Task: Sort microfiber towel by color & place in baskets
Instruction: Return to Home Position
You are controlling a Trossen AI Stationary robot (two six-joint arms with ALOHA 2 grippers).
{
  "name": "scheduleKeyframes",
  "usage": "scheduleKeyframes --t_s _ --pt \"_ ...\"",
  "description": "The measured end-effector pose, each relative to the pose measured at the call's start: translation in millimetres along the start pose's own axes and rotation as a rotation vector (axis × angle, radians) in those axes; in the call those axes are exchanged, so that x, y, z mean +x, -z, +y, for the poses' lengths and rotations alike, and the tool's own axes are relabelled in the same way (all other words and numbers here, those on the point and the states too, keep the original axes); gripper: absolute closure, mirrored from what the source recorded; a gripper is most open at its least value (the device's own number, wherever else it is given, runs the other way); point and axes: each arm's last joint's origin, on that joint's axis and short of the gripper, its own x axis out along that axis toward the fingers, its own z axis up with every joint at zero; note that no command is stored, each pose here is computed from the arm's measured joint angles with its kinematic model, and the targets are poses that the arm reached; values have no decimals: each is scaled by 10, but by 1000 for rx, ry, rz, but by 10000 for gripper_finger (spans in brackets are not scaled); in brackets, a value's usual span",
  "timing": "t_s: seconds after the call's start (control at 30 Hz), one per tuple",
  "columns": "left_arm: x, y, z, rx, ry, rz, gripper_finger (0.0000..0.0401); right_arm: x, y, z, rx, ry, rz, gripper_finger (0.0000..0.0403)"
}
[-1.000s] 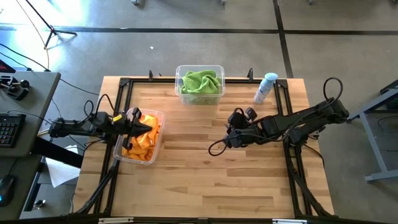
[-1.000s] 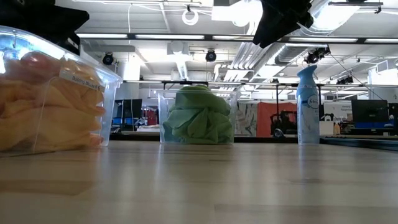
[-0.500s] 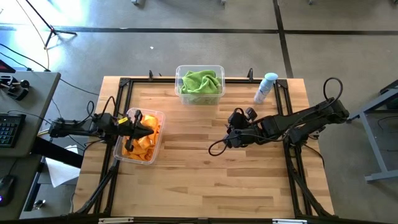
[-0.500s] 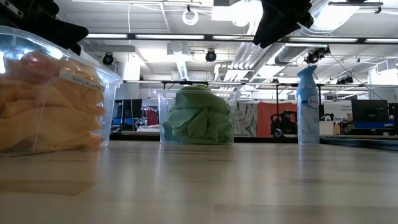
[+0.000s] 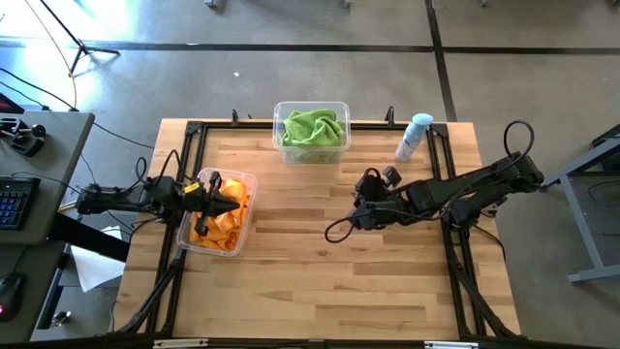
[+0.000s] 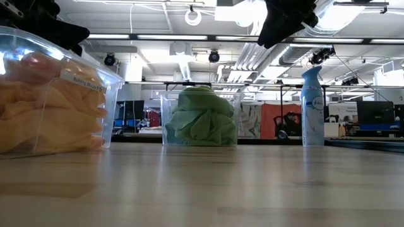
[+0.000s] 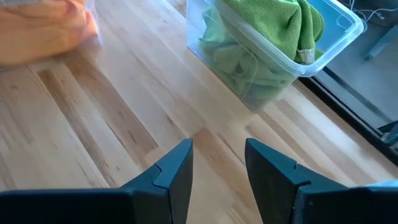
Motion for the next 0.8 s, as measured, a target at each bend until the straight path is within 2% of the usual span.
scheduleKeyframes --t_s 0.2,0.47,0.63,0.8 --pt "0 0 0 0 0 0 401 -2 59 -45 -71 22 63 273" --pt "0 0 0 0 0 0 401 -9 109 -52 -230 -41 157 394" --pt "0 -1 0 0 0 -1 401 39 176 -36 -280 -84 173 389" --pt "0 -1 0 0 0 -1 401 213 493 -62 -272 -204 179 398"
